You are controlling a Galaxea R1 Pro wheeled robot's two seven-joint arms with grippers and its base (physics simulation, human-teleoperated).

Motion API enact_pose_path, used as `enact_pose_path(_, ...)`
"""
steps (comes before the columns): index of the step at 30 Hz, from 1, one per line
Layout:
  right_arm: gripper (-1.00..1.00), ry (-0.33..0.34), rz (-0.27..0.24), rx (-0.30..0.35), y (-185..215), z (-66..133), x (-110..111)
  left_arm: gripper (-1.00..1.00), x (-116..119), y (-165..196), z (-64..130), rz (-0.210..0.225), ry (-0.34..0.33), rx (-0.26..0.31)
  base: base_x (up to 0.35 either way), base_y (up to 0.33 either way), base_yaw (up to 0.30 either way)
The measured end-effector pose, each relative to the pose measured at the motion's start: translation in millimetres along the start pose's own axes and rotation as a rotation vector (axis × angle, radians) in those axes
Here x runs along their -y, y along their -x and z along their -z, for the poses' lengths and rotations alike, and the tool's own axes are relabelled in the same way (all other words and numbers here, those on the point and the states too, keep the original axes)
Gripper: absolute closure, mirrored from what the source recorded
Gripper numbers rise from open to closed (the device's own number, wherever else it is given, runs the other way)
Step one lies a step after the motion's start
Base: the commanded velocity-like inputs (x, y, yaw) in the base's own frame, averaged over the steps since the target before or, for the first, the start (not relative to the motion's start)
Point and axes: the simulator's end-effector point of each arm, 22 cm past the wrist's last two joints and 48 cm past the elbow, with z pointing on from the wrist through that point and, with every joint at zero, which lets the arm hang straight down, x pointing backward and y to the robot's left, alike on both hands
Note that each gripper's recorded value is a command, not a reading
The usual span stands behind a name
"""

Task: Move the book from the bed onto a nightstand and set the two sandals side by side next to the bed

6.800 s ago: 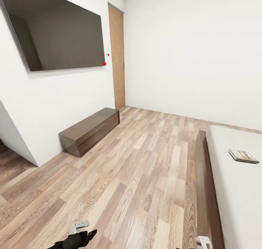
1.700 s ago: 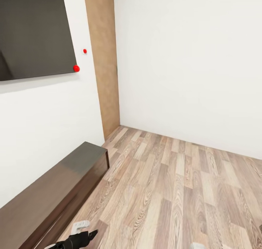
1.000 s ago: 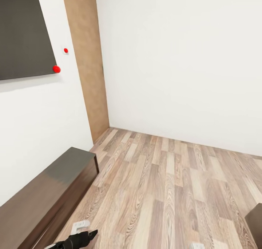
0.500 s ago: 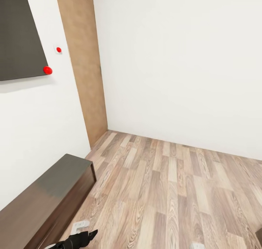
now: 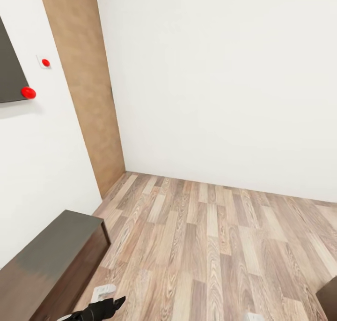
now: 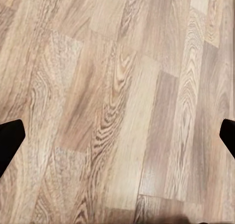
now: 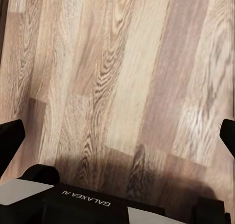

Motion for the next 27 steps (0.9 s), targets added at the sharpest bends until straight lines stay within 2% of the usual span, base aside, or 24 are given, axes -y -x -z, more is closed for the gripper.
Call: enact_pose_path(27, -1.00, -0.001, 0.001, 0.000, -0.1, 0.0, 0.3, -1.00, 0.0, 0.1, 0.0, 0.000, 0.000, 0.001, 0.000, 0.000, -0.210)
